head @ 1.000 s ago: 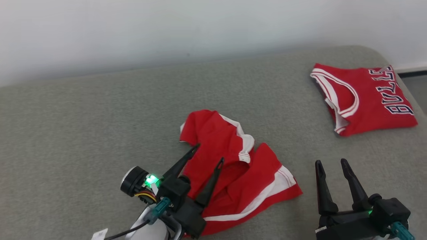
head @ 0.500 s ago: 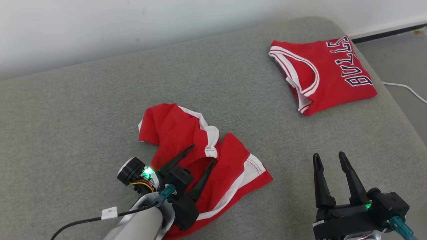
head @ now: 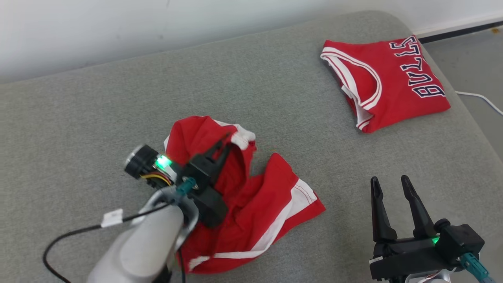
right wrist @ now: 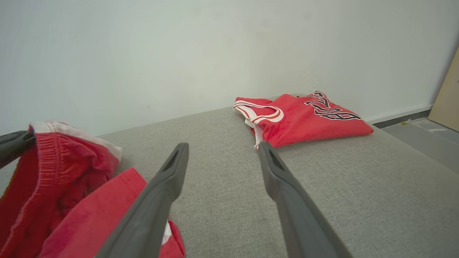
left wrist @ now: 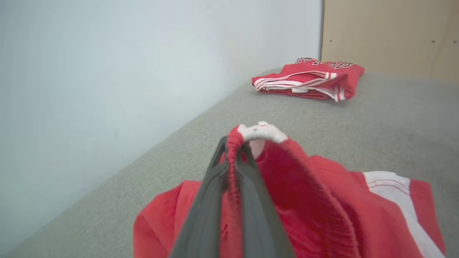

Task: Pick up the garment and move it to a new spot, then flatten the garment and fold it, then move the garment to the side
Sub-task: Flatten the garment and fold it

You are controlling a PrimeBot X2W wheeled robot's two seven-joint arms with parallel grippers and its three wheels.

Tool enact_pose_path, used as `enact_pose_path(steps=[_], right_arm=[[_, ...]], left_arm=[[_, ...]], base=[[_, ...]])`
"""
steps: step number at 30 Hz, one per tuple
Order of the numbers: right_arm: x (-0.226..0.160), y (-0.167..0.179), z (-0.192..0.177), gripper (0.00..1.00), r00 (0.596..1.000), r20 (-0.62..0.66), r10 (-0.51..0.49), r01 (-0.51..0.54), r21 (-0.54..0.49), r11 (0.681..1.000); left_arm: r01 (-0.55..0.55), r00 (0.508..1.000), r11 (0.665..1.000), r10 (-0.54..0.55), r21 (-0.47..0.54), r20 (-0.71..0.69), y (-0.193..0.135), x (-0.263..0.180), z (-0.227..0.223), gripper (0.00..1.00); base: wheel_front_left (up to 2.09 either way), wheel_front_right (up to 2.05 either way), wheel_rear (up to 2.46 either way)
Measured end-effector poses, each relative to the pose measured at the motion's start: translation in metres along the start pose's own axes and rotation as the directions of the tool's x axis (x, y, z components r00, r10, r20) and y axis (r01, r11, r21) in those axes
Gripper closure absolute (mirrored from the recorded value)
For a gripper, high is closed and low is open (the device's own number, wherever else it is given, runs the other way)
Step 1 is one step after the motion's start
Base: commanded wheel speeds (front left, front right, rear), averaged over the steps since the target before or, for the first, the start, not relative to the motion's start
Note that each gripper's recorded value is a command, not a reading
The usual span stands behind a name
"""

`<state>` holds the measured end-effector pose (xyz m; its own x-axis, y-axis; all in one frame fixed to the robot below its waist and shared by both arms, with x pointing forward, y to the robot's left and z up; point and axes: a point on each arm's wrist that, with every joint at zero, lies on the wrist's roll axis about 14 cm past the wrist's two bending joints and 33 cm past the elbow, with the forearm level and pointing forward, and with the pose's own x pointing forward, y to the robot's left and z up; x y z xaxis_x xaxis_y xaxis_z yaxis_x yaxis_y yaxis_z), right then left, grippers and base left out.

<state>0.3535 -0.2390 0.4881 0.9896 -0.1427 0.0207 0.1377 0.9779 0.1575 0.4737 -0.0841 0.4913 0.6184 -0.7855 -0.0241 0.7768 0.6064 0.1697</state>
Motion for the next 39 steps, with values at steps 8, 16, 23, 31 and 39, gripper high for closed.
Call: enact_pose_path(steps=[8, 16, 23, 31, 39], right_arm=[[0.005, 0.012, 0.000, 0.00, 0.999, 0.004, 0.038, -0.038, 0.010, 0.999], [0.006, 0.011, -0.005, 0.00, 0.999, -0.009, 0.035, -0.034, 0.011, 0.999], [0.009, 0.019, -0.011, 0.00, 0.998, -0.026, 0.057, -0.056, 0.018, 0.998], [0.011, 0.033, -0.008, 0.00, 0.995, -0.012, 0.101, -0.100, 0.026, 0.995], [0.010, 0.051, -0.007, 0.00, 0.987, -0.007, 0.160, -0.160, 0.032, 0.987]], left_arm=[[-0.230, 0.972, 0.972, 0.227, 0.052, 0.059, 0.099, -0.034, 0.027, 1.00], [-0.393, 0.919, 0.919, 0.394, 0.030, -0.019, 0.153, -0.086, -0.006, 1.00], [-0.477, 0.871, 0.879, 0.471, -0.013, -0.139, 0.153, -0.130, -0.050, 0.00], [-0.541, 0.839, 0.838, 0.534, -0.062, -0.102, 0.142, -0.160, -0.037, 0.00], [-0.631, 0.773, 0.767, 0.635, -0.117, -0.004, 0.132, -0.199, -0.004, 0.00]], base=[[0.00, 0.00, 0.00], [0.00, 0.00, 0.00], [0.00, 0.00, 0.00], [0.00, 0.00, 0.00], [0.00, 0.00, 0.00]])
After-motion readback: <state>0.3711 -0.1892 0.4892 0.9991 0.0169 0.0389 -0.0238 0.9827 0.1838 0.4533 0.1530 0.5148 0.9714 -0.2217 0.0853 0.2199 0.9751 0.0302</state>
